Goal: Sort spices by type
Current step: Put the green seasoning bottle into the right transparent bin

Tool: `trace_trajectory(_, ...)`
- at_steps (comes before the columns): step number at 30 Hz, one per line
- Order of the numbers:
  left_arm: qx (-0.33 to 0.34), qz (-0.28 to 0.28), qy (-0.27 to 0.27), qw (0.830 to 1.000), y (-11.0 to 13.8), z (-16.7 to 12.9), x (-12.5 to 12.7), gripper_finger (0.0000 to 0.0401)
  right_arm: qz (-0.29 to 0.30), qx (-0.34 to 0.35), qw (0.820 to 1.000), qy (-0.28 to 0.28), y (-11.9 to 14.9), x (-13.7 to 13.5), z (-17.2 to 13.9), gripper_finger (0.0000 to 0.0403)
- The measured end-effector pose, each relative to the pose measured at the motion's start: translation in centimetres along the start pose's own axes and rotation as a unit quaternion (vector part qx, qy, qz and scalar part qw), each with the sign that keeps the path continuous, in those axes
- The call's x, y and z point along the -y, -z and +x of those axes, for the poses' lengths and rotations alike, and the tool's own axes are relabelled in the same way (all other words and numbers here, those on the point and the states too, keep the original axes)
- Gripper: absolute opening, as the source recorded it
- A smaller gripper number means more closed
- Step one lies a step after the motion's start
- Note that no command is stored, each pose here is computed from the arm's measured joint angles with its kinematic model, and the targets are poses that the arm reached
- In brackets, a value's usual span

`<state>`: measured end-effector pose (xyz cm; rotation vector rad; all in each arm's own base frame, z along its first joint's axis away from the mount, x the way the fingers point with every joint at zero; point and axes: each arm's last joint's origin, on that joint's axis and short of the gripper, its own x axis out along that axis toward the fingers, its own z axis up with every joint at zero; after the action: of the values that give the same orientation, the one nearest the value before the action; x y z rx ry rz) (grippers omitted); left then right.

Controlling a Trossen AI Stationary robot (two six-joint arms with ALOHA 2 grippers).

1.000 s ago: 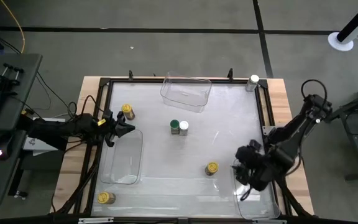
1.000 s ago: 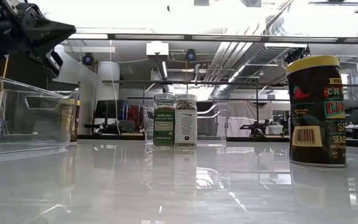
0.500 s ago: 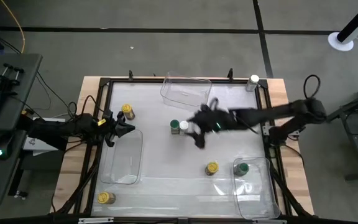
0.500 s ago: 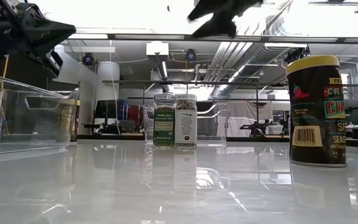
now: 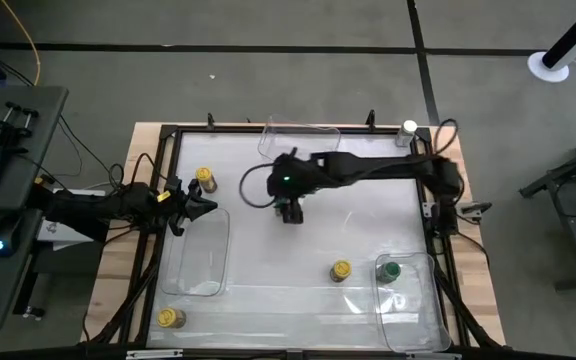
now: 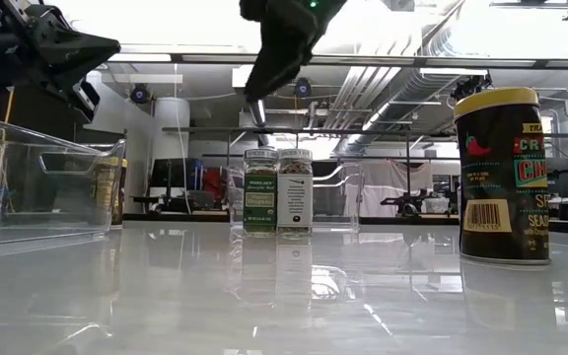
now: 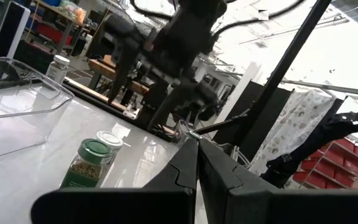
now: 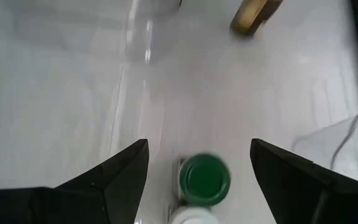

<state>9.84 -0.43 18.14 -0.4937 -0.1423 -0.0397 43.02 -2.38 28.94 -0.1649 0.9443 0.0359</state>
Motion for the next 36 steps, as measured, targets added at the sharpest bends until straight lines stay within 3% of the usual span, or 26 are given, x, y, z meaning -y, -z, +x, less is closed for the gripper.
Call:
trace_trajectory(5, 0.0, 0.0, 0.0, 1.0, 0.0, 0.0, 0.0, 0.0001, -0.005, -0.072, 0.997, 0.002, -0.3, 0.1, 2.1, 0.0277)
trace_trajectory(12, 0.0, 0.0, 0.0, 1.0, 0.0, 0.0, 0.0, 0.0001, -0.004, -0.117, 0.993, 0.007, 0.7, 0.3, 4.4, 0.0277)
trace_trajectory(21, 0.0, 0.0, 0.0, 1.0, 0.0, 0.0, 0.0, 0.0001, 0.007, -0.112, 0.993, 0.029, 0.8, 1.5, 4.7, 0.0277)
trace_trajectory(26, 0.0, 0.0, 0.0, 1.0, 0.0, 0.0, 0.0, 0.0001, 0.026, -0.118, 0.993, -0.004, 1.2, 1.8, 5.3, 0.0277)
trace_trajectory(36, -0.001, 0.0, 0.0, 1.0, 0.0, 0.0, 0.0, 0.0001, 0.022, -0.147, 0.989, -0.012, 2.1, 1.6, 7.4, 0.0277)
